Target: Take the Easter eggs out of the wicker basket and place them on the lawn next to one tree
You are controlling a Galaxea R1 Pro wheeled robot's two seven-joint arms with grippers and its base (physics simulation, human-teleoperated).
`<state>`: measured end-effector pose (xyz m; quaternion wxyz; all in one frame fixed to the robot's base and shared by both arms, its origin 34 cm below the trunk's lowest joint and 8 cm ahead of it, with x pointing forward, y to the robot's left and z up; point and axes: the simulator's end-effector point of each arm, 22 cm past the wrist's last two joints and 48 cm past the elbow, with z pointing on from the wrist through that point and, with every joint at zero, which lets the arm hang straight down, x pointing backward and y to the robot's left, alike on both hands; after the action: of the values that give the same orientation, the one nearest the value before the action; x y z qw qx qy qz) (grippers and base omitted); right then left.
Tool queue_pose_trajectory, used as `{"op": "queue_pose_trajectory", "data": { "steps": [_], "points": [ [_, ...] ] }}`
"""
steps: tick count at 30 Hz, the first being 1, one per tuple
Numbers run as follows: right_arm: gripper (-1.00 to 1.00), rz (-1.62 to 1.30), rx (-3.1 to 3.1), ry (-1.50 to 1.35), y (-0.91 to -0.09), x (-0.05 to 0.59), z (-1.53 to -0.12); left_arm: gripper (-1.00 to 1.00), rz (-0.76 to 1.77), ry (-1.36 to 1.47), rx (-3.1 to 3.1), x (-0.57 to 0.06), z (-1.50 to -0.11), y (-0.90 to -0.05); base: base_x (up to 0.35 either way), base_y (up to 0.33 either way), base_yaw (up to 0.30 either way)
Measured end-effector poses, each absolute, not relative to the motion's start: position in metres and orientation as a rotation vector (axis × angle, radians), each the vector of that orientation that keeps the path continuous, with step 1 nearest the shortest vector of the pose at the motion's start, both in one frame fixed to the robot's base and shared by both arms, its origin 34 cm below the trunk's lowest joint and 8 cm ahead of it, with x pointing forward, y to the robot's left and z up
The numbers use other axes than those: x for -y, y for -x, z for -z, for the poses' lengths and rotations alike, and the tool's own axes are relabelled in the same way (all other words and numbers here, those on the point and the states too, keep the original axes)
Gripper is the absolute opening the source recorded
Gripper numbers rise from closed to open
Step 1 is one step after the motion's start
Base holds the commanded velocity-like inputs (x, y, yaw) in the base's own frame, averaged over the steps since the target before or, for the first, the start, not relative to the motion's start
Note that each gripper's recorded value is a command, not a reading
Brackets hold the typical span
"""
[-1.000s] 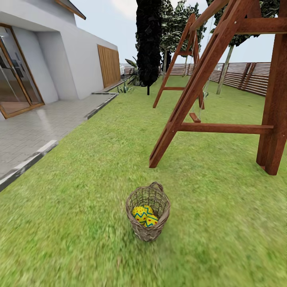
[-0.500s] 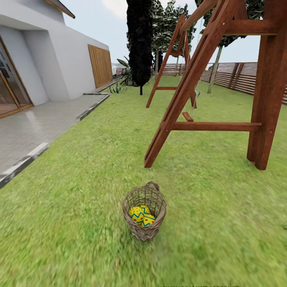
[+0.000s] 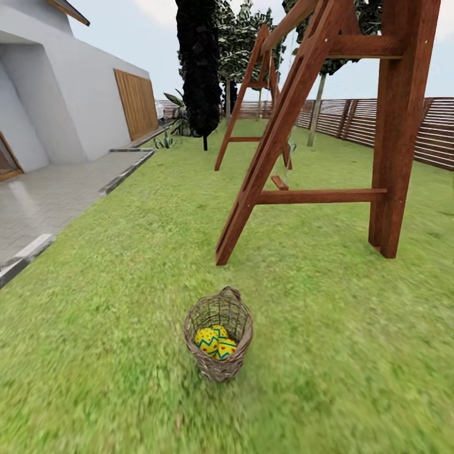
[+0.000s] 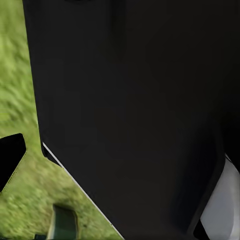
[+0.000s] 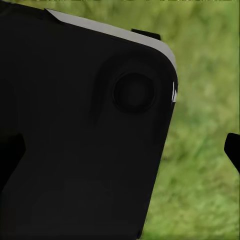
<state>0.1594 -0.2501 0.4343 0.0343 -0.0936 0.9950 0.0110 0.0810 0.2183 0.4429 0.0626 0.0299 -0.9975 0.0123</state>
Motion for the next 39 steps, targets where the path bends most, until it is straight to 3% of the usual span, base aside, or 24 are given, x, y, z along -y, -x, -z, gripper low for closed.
{"op": "queue_pose_trajectory", "data": {
  "steps": [23, 30, 39],
  "points": [
    [1.00, -0.037, -3.059, 0.290, -0.1593, 0.2488, -0.4344, 1.00, -0.037, -0.091, 3.015, -0.2183, -0.4430, -0.0810, 0.010, 0.147, -0.003],
    [1.00, -0.034, -3.059, 0.288, -0.1593, 0.2500, -0.4345, 1.00, -0.037, -0.090, 3.015, -0.2183, -0.4430, -0.0808, 0.233, 0.230, -0.215],
    [1.00, -0.040, -3.057, 0.304, -0.1592, 0.2483, -0.4345, 1.00, -0.037, -0.090, 3.015, -0.2183, -0.4430, -0.0808, 0.314, 0.116, -0.023]
  ]
}}
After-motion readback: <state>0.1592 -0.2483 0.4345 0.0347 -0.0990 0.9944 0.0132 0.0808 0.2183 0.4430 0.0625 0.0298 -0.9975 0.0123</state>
